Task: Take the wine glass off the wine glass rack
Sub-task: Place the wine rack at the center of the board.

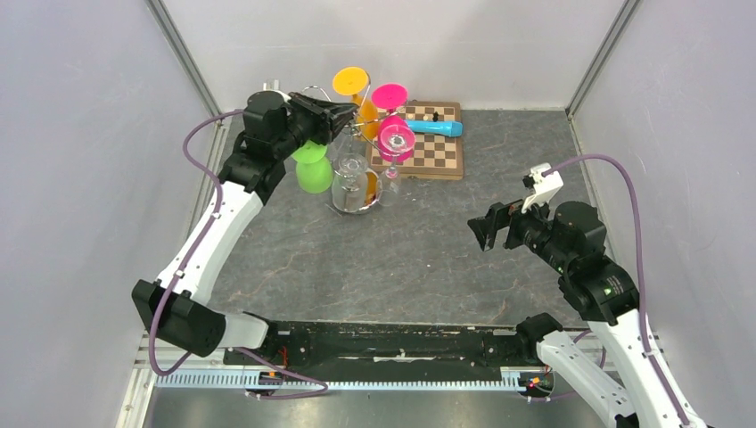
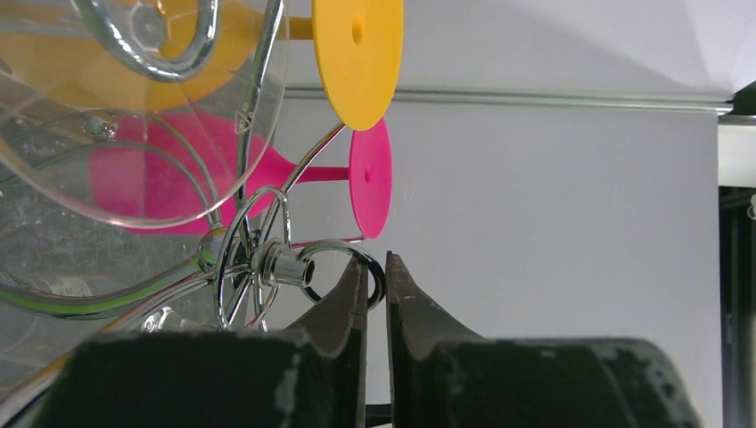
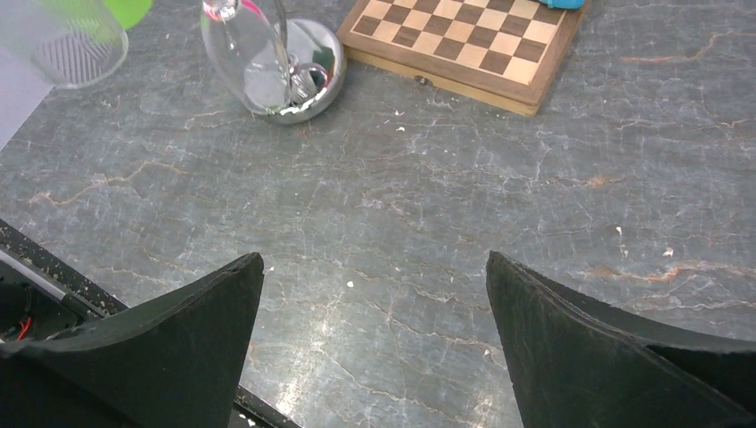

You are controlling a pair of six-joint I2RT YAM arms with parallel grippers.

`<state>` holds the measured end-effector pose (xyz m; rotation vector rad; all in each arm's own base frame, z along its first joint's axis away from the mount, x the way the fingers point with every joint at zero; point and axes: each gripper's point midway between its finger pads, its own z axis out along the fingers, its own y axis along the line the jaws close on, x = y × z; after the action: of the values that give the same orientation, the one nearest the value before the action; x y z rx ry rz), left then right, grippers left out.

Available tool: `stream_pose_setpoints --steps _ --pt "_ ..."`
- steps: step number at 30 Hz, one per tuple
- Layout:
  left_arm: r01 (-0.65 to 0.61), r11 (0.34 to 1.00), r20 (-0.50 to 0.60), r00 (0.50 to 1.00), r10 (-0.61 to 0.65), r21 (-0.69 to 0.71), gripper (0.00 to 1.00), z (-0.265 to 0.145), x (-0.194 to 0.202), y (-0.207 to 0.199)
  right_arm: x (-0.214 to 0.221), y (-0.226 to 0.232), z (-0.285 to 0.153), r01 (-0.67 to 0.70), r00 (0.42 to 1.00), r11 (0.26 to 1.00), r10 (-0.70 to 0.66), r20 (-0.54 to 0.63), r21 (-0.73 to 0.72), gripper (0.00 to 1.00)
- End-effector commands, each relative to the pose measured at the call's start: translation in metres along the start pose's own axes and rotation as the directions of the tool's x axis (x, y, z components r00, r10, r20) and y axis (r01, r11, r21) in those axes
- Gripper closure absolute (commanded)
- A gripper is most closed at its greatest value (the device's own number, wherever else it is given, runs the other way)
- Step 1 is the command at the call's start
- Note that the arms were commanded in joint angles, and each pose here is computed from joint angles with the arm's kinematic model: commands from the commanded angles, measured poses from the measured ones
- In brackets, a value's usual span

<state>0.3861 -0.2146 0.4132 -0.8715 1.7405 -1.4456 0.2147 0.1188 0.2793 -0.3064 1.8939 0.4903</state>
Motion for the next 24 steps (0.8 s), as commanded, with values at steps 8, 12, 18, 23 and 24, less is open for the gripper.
stream_pose_setpoints --steps 8,12,18,23,24 --pt "-0.066 0.828 0.014 0.997 0.07 0.558 0.98 -0.077 0.033 -0.168 -0.026 -0.008 -0.017 0.042 0.997 0.997 -0.047 0.067 0.065 0.02" --pt "-0.055 0.823 -0.008 0.997 0.073 0.565 0.98 -0.081 0.043 -0.172 -0.031 -0.012 -0.021 0.042 0.995 0.995 -0.05 0.082 0.09 0.02" --pt "-0.038 0.83 -0.039 0.997 0.072 0.556 0.98 -0.08 0.06 -0.167 -0.037 -0.022 -0.027 0.035 0.996 0.987 -0.048 0.08 0.16 0.02" --pt "-0.021 0.829 -0.062 0.996 0.067 0.559 0.98 -0.08 0.072 -0.166 -0.044 -0.027 -0.032 0.03 0.995 0.98 -0.048 0.088 0.195 0.02" --pt "-0.018 0.828 -0.068 0.995 0.068 0.56 0.98 -0.081 0.075 -0.166 -0.045 -0.027 -0.033 0.028 0.995 0.98 -0.047 0.091 0.199 0.02"
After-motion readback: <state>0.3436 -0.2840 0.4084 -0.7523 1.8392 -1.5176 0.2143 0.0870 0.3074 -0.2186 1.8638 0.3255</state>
